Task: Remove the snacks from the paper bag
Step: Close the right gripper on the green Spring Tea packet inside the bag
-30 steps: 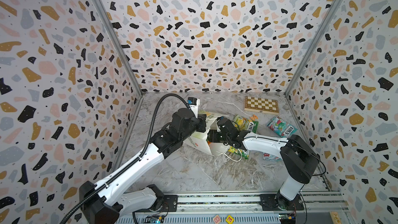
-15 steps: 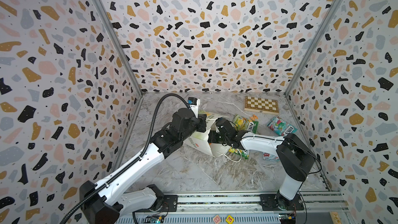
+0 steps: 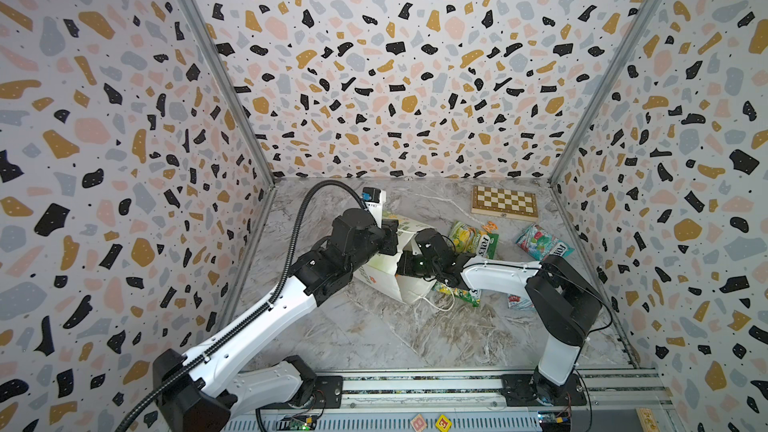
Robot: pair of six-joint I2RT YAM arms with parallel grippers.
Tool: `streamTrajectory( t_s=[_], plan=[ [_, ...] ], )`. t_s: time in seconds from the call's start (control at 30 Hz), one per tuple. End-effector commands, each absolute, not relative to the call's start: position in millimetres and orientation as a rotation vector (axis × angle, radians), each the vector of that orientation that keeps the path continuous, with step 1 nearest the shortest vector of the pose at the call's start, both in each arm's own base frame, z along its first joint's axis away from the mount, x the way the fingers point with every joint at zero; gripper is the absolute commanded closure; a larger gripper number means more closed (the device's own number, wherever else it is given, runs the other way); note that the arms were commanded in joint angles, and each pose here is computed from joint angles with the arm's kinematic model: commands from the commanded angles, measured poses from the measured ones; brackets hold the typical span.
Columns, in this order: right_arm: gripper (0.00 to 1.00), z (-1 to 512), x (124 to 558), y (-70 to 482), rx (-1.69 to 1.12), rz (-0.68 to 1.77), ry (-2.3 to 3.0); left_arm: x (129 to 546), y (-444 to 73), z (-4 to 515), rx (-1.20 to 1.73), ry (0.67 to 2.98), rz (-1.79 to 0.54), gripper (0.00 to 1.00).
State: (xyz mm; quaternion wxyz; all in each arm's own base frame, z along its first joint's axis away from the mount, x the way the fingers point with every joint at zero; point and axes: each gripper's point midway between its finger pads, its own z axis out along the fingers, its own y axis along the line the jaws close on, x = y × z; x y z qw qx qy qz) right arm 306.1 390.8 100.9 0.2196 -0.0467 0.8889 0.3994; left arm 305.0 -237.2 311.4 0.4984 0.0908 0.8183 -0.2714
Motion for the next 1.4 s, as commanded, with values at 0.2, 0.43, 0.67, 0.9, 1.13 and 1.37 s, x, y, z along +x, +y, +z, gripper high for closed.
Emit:
streamTrajectory(
  t_s=[0.2, 0.43, 0.67, 0.9, 1.13, 1.37],
  plan=[
    [0.49, 101, 310, 391, -0.053, 1.105, 2.456, 303, -239, 337, 0.233, 1.897, -0.687, 1.0],
    [0.47, 95, 310, 386, -0.02, 1.065, 2.482, 304, -241, 338, 0.237, 1.899, -0.694, 1.0],
    [0.45, 93, 311, 383, 0.004, 1.045, 2.493, 304, -244, 347, 0.24, 1.884, -0.722, 1.0],
    [0.44, 95, 312, 391, 0.0, 1.097, 2.481, 301, -256, 356, 0.266, 1.867, -0.795, 1.0],
    [0.46, 98, 316, 403, 0.018, 1.171, 2.462, 298, -267, 365, 0.295, 1.849, -0.866, 1.0],
    [0.46, 106, 316, 415, 0.02, 1.3, 2.398, 293, -279, 375, 0.329, 1.825, -0.952, 1.0]
  ],
)
